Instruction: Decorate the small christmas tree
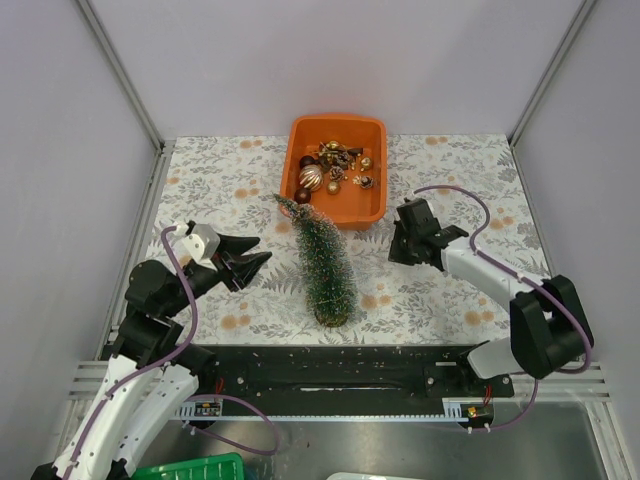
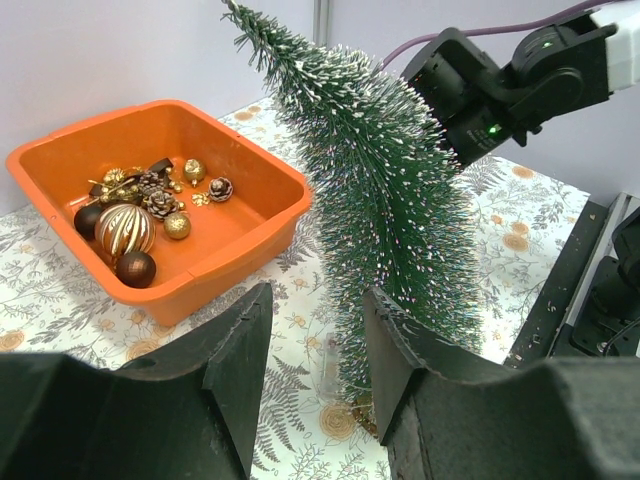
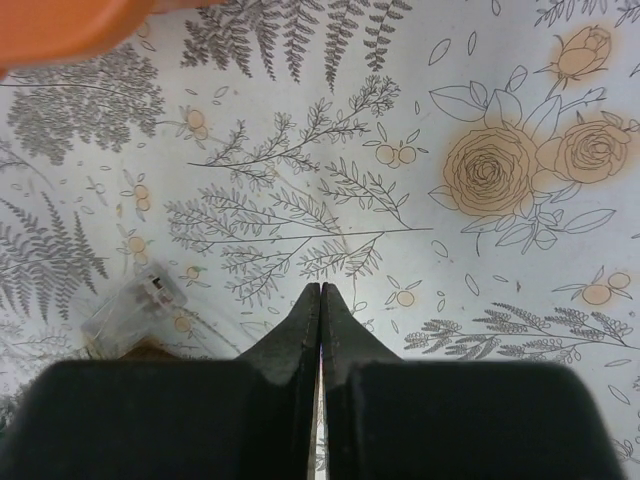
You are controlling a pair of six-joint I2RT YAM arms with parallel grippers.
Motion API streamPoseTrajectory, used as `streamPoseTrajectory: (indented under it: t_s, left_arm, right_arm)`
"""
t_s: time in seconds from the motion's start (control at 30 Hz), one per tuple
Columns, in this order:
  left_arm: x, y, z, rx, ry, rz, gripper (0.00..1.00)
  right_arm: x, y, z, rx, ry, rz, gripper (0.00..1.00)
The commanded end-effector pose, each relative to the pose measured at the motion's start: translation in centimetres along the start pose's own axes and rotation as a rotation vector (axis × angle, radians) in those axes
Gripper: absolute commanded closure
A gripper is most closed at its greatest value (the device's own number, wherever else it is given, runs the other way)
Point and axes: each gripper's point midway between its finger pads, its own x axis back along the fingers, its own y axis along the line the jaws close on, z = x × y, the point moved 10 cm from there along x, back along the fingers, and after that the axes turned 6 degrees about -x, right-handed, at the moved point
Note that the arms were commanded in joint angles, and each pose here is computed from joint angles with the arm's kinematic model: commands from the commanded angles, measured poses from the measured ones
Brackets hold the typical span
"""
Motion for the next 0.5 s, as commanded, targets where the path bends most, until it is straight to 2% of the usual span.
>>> streamPoseTrajectory:
  t_s: [0.0,0.03,0.07,0.17,0.2,0.3,0.4,0.47]
  left_arm:
    - [0.4,0.0,-1.5,-0.037,-0.052,-0.020,0.55]
    - [0.4,0.0,-1.5,-0.038,-0.055,-0.020,0.55]
    - [0.5,0.0,-1.5,-0.038,-0.056,-0.021,0.55]
    - [0.5,-0.1,-1.6,-0.035,-0.059,-0.018,0.55]
    - [0.6,0.0,-1.5,-0.035,-0.059,-0.021,0.55]
    - [0.6,0.0,-1.6,-0.037,-0.057,-0.024,0.55]
    - [0.7,0.0,-1.7,-0.042,-0.057,-0.031,0.55]
    - [0.7,0.0,-1.7,-0.043,-0.057,-0.034,0.55]
  right_arm:
    - [2.1,-0.5,-0.3,0.000,-0.048,-0.005,1.00]
    - [2.1,-0.7,-0.1,0.005,-0.046,-0.001,1.00]
    - [2.0,-0.8,0.0,0.005,-0.040,0.004,0.95]
    - [1.3,-1.1,0.5,0.007,-0.003,0.020,0.44]
    - [1.1,-1.0,0.6,0.006,0.006,0.021,0.34]
    - [0.4,-1.0,0.7,0.004,0.016,0.021,0.23]
    - [-0.4,-0.8,0.7,0.009,0.028,0.014,0.23]
    - [-1.1,-0.7,0.8,0.015,0.043,0.011,0.27]
